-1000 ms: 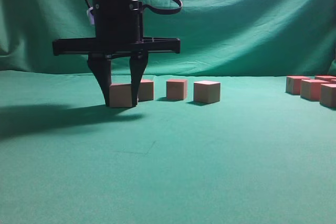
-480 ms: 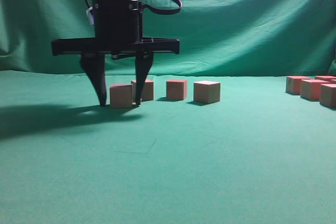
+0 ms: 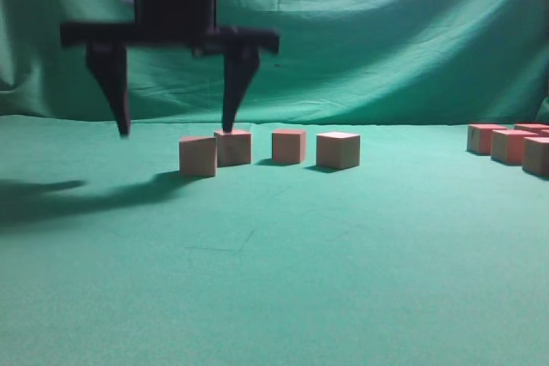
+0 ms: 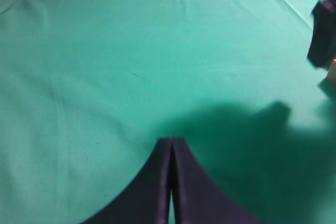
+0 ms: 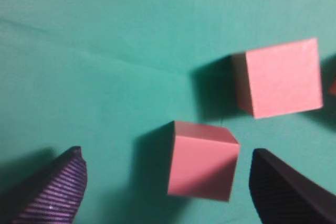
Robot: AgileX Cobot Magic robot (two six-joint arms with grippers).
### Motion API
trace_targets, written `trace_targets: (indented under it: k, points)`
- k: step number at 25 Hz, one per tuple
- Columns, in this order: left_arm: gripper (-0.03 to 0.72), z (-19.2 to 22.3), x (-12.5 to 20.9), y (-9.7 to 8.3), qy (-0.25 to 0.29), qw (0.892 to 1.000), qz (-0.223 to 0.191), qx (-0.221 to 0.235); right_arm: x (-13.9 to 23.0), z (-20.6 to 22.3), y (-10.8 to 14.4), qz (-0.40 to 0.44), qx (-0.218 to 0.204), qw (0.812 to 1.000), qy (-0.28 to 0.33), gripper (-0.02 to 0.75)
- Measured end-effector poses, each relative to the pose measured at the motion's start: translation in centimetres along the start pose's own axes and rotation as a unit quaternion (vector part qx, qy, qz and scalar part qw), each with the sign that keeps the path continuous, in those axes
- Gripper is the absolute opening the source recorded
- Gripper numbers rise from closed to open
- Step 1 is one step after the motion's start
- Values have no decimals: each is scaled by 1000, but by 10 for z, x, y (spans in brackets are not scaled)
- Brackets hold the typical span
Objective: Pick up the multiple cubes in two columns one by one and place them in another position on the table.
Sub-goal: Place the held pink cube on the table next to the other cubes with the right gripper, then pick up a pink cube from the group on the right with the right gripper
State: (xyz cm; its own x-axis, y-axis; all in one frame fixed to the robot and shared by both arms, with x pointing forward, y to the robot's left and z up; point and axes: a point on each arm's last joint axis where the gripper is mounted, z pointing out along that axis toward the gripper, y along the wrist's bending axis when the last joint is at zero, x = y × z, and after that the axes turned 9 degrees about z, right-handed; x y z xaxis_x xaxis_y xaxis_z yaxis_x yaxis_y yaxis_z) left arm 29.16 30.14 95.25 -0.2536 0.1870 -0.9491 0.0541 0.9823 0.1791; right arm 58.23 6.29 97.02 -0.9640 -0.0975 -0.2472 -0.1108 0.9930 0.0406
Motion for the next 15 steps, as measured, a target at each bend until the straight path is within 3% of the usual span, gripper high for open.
trace_targets:
  k: [7,15]
  points:
    - [0,0,0,0,0,1000,0,0,-10,-107,-16,-65,-42,992,-100,578]
    - [0,0,0,0,0,1000,0,0,7,-237,-57,-96,-93,968,-214,578]
